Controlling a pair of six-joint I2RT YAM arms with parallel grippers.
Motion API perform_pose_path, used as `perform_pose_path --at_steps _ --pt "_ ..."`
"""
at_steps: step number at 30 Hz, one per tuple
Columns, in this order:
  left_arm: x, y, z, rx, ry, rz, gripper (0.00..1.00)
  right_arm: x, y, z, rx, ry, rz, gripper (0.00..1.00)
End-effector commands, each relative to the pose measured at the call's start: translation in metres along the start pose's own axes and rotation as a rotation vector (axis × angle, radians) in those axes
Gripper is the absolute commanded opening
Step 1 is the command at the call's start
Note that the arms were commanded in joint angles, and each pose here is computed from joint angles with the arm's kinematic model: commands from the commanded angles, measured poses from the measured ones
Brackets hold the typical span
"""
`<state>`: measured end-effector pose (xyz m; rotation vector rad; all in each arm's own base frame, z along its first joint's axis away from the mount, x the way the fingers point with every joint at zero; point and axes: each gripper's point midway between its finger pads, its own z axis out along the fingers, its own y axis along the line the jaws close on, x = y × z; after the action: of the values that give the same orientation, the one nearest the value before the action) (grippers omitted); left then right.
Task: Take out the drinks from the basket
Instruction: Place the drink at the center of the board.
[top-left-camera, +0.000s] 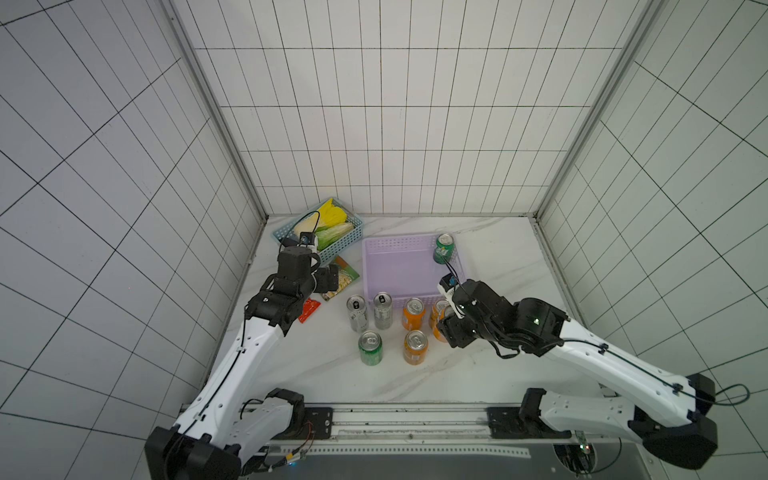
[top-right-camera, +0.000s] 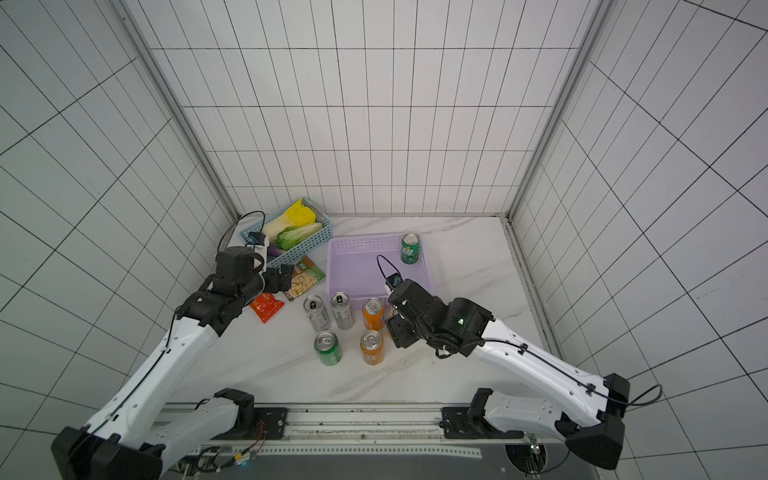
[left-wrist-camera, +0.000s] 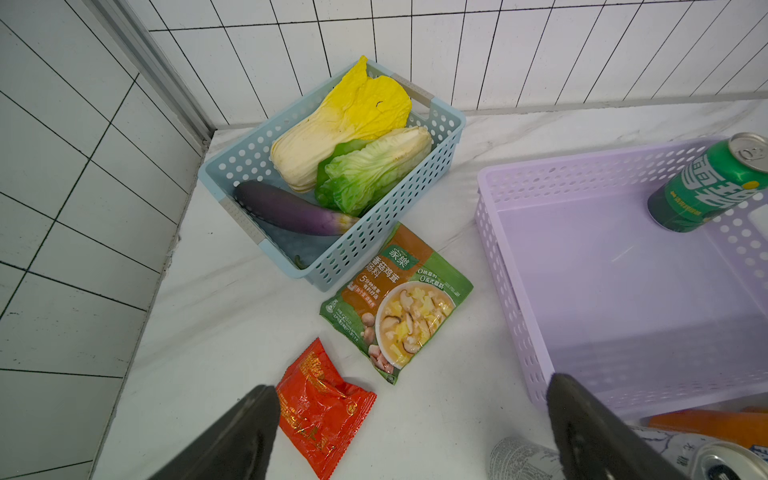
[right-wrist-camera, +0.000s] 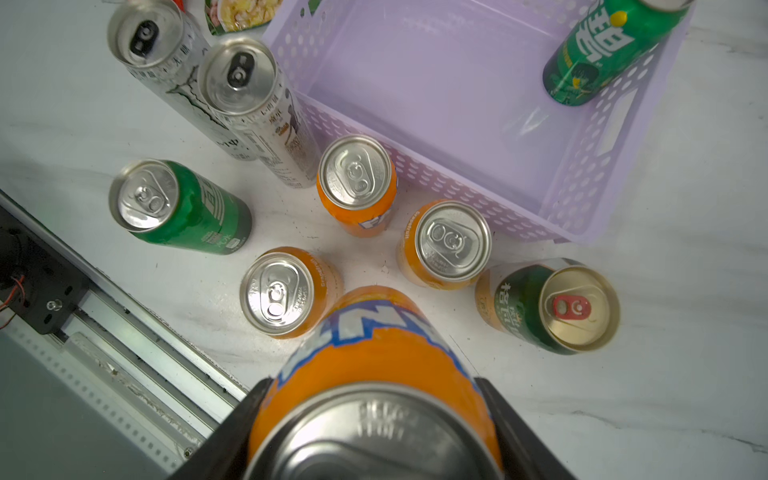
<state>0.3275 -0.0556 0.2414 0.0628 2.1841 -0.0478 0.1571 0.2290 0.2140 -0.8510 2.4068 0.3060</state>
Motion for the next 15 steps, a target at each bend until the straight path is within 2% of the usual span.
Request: perform_pose_path --at_steps 1,15 --pt "-0.004 0.0 0.0 0.002 -0.02 0.007 0.98 -0.005 0.001 0.004 -0.007 -0.075 0.061 0.59" --pt "-0.002 0.001 0.003 -0.003 -0.009 0.009 0.98 0.035 -0.006 0.045 0.026 -0.006 0.112 0.59"
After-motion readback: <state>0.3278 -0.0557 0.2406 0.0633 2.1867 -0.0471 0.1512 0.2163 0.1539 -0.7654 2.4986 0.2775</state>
